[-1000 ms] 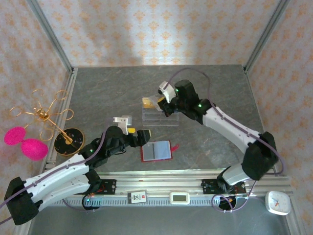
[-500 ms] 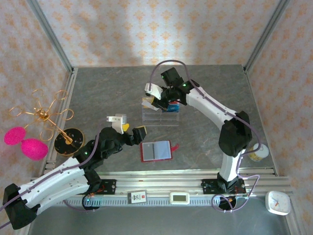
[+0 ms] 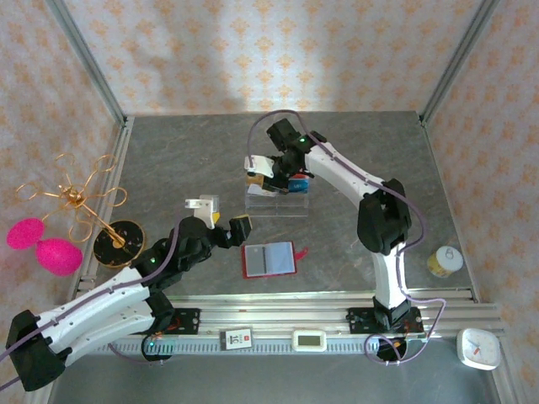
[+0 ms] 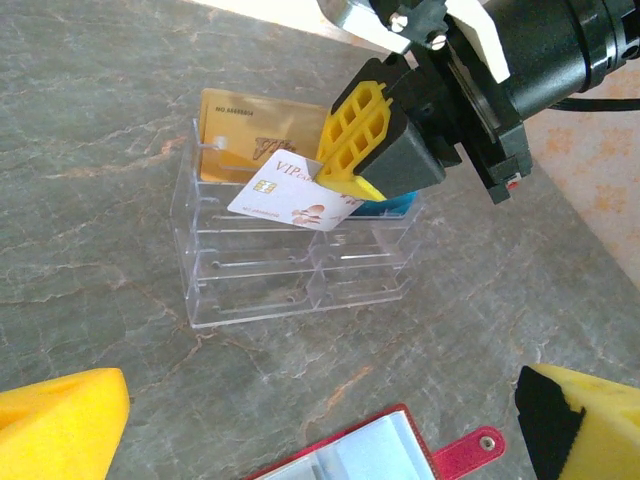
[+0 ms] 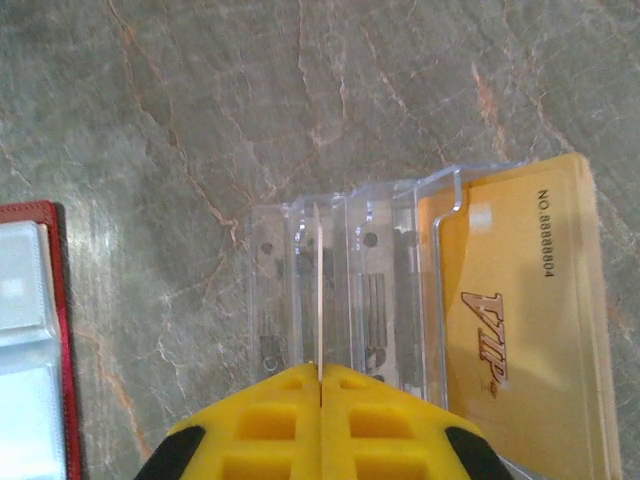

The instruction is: Take the credit cards out of the card holder

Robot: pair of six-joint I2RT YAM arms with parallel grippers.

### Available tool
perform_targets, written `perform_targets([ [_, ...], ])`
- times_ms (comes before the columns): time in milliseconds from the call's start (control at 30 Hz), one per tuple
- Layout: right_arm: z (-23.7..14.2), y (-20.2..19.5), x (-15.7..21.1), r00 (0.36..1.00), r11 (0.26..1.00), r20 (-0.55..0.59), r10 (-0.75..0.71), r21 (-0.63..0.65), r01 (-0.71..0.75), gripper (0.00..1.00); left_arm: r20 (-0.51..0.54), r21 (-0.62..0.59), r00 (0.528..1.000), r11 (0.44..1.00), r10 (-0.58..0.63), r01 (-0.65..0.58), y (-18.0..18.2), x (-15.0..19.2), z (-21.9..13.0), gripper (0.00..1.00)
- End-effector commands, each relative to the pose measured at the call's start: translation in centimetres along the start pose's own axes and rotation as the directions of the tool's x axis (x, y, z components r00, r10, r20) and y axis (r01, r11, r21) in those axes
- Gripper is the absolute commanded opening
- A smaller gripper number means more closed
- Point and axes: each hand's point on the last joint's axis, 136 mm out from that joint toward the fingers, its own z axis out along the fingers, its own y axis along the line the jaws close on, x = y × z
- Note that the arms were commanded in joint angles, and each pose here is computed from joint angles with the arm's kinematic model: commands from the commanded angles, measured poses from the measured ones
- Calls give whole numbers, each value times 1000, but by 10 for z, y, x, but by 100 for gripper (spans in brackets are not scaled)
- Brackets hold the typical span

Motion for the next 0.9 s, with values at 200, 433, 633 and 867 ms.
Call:
perform_targets([
  [200,3,-5,11,997,999,-64,-50,5,50,0,-16,-56,1000,998,23,-24,12,3,3,99],
  [433,8,-9,9,997,998,-54,-56,7,56,0,-22,-46,999,999,23,-24,10,4,4,99],
  [633,16,-10,6,997,998,-49,-60,2,60,0,-28,-48,999,999,23,-24,12,7,6,99],
  [867,29,-10,12,996,999,-73,-40,7,41,0,-30,-41,999,999,22,-23,12,8,6,99],
])
